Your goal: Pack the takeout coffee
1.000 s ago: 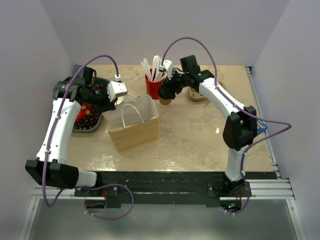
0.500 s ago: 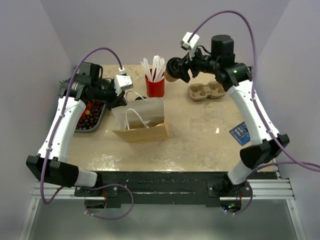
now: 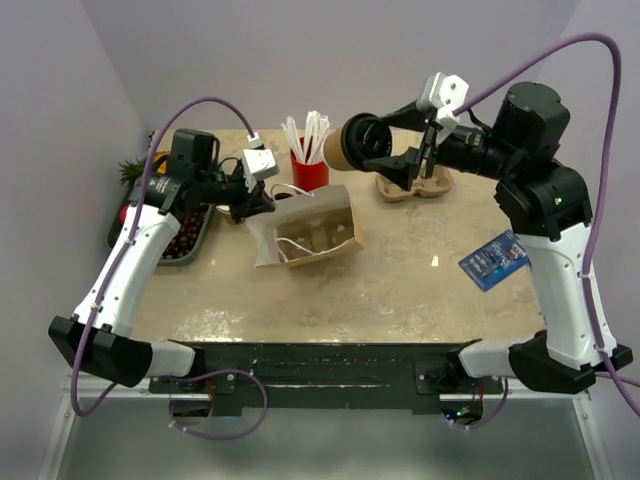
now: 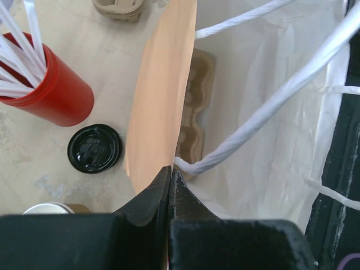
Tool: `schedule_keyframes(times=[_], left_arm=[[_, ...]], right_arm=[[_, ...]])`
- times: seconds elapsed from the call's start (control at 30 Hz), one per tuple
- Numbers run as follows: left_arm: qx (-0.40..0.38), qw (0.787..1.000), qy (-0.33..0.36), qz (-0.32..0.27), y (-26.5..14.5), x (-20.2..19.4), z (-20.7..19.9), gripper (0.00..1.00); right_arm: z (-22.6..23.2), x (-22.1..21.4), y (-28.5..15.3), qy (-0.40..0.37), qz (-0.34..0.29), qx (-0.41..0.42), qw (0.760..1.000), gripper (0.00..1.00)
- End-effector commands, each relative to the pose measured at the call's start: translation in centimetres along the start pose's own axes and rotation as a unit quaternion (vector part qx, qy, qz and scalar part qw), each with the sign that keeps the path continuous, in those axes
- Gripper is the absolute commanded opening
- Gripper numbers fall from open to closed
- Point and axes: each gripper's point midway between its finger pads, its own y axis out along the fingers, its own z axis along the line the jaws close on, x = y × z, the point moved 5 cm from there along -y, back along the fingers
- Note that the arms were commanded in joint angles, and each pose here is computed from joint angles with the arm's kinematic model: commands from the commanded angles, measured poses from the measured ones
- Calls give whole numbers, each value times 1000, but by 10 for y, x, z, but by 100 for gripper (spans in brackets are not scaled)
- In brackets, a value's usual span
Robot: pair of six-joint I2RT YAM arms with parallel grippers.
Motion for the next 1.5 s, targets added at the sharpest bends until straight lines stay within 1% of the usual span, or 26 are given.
schedule_keyframes(times=[0.0, 0.13, 0.33, 0.43, 0.6, 0.8, 0.93, 1.1, 1.17, 1.23, 1.27, 1.3, 1.47], left_arm=[[-8, 999, -9, -46, 2, 23, -9, 0], [-8, 999, -16, -45, 3, 22, -11, 0], [-13, 998, -20, -51, 0, 22, -19, 0], [-15, 998, -26, -49, -1, 21, -23, 0], [-6, 997, -62, -47, 2, 16, -24, 0], [-3, 996, -58, -61, 0, 23, -25, 0], [16, 995, -58, -76, -6, 29, -27, 0], [13, 994, -68, -81, -5, 26, -34, 0], [12, 995, -64, -79, -5, 23, -40, 0], [28, 995, -47, -87, -8, 26, -46, 0], [32, 995, -49, -82, -5, 19, -48, 0], [45, 994, -39, -86, -6, 21, -50, 0], [45, 995, -58, -69, 3, 8, -59, 0]], right_arm=[[30, -15, -1, 20, 37, 57, 997, 0], [58, -19, 1, 0, 57, 92, 994, 0], [69, -38, 7, -5, 102, 115, 988, 0], [73, -43, 13, -17, 112, 123, 986, 0], [84, -52, 16, -50, 131, 145, 980, 0], [89, -62, 17, -66, 151, 148, 975, 0], [106, -76, 17, -90, 173, 182, 964, 0], [128, -89, 16, -124, 190, 212, 951, 0], [136, -94, 17, -146, 196, 232, 942, 0], [140, -102, 16, -166, 212, 245, 932, 0], [141, -104, 13, -172, 214, 246, 930, 0], [143, -110, 14, -172, 221, 248, 927, 0], [141, -116, 25, -156, 228, 225, 934, 0]])
